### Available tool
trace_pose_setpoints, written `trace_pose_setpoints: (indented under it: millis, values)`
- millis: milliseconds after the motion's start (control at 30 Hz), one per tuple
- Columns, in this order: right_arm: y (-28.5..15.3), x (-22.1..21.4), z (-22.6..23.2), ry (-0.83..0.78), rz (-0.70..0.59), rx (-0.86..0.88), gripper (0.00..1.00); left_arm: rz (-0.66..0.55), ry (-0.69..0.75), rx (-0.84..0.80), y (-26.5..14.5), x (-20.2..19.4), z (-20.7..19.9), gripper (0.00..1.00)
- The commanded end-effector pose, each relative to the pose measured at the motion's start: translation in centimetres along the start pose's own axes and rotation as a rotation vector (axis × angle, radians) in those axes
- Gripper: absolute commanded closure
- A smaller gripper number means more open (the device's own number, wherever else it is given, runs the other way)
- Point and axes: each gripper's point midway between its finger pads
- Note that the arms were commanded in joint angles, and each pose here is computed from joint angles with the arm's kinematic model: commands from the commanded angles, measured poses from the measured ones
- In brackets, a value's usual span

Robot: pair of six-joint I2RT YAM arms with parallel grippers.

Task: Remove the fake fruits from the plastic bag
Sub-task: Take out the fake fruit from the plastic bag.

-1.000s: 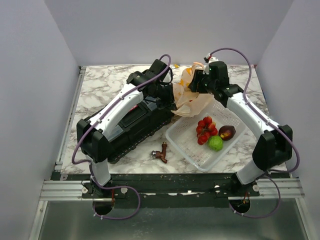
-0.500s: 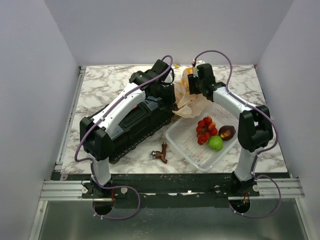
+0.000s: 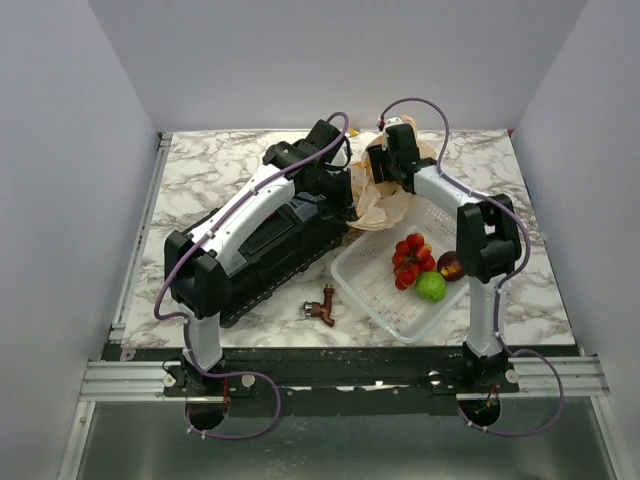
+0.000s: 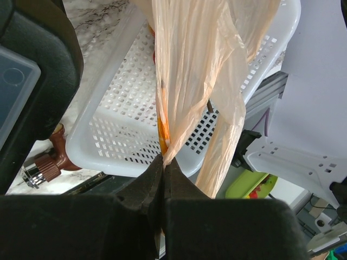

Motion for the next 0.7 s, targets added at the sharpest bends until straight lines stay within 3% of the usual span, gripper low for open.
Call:
trace_pose_setpoints:
  millis: [0, 300, 533, 667]
  values:
    - [1.7, 1.1, -1.2, -0.004, -0.039, -0.039, 0.26, 0.023, 0.014, -0.011, 0.1, -0.2, -0.5, 1.00]
    - [4.9, 0.6, -1.0, -0.023, -0.038, -0.043, 0.09, 0.039, 0.008, 0.005, 0.4, -0.4, 0.0, 1.00]
    - [7.3, 0.3, -1.8, -0.005, -0.032, -0.122, 0.12, 0.060, 0.008, 0.010, 0.9, -0.6, 0.1, 1.00]
    - [8.2, 0.3, -2.0, 0.008, -0.042, -0.146, 0.21, 0.067, 0.009, 0.017, 1.1, -0.7, 0.4, 1.00]
Point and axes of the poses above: each gripper's point midway between its finger pads, its own y axis out along the fingers, its own z axis along the line the jaws close on, x = y × z, and after that the axes turned 12 degrees about -y, right-handed
